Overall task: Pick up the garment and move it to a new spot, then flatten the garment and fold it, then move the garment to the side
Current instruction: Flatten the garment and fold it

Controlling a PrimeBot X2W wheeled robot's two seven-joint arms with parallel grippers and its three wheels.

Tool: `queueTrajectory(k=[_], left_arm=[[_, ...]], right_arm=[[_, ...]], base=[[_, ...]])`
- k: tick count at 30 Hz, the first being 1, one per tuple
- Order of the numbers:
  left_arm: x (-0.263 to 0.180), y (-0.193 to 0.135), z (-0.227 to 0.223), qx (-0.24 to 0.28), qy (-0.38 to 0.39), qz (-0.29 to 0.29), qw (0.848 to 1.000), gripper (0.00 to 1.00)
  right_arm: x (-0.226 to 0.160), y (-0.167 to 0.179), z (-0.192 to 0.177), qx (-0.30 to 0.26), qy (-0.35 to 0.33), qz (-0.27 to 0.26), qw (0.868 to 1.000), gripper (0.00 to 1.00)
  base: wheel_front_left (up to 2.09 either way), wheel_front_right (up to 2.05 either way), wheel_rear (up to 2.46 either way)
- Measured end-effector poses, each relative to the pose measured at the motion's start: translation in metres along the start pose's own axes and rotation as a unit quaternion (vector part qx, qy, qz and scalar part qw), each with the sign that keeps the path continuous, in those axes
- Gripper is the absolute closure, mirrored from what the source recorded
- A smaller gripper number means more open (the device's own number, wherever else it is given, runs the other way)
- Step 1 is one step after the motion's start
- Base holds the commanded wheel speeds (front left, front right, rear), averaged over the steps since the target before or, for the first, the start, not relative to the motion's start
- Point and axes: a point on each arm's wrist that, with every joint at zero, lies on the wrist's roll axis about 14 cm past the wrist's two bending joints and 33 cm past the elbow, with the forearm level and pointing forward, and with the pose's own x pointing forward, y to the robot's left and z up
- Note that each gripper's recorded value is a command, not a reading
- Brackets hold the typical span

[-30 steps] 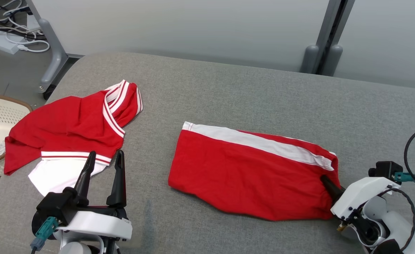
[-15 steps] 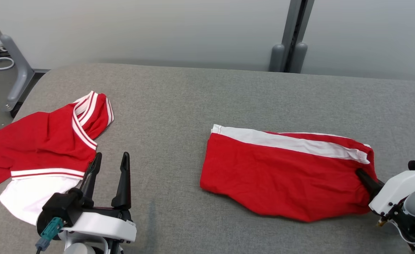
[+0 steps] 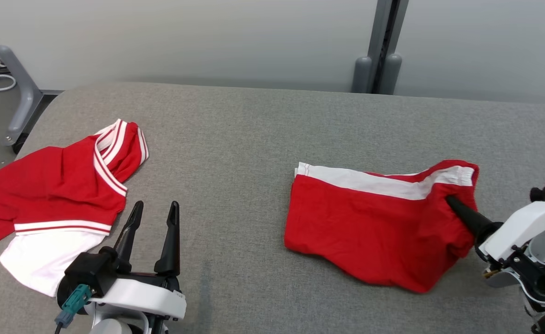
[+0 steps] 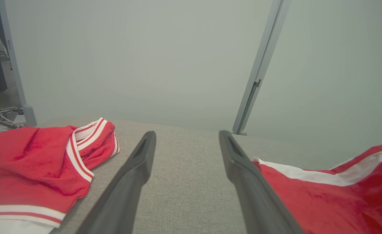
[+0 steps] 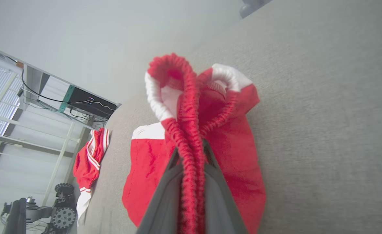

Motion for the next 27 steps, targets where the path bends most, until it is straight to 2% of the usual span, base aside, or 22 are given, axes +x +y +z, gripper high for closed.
queueTrajectory(k=[4, 10, 16, 26, 27], left_arm=[[-0.004, 0.007, 0.001, -0.002, -0.001, 0.012, 1.000, 0.00], [-0.006, 0.017, 0.005, -0.002, -0.005, 0.027, 1.000, 0.00], [-0.016, 0.031, 0.006, 0.000, -0.004, 0.054, 0.999, 0.00], [-0.029, 0.049, 0.009, 0.002, -0.007, 0.085, 0.996, 0.00], [-0.029, 0.049, 0.009, 0.002, -0.007, 0.085, 0.996, 0.00]], right_arm=[[0.012, 0.047, -0.018, 0.054, 0.029, 0.075, 0.995, 1.00], [0.030, 0.075, -0.037, 0.097, 0.060, 0.111, 0.987, 1.00], [0.057, 0.093, -0.053, 0.129, 0.086, 0.121, 0.980, 1.00], [0.080, 0.104, -0.076, 0.133, 0.129, 0.113, 0.976, 1.00], [0.080, 0.104, -0.076, 0.133, 0.129, 0.113, 0.976, 0.92]], base=[[0.00, 0.00, 0.00], [0.00, 0.00, 0.00], [0.00, 0.00, 0.00], [0.00, 0.00, 0.00], [0.00, 0.00, 0.00]])
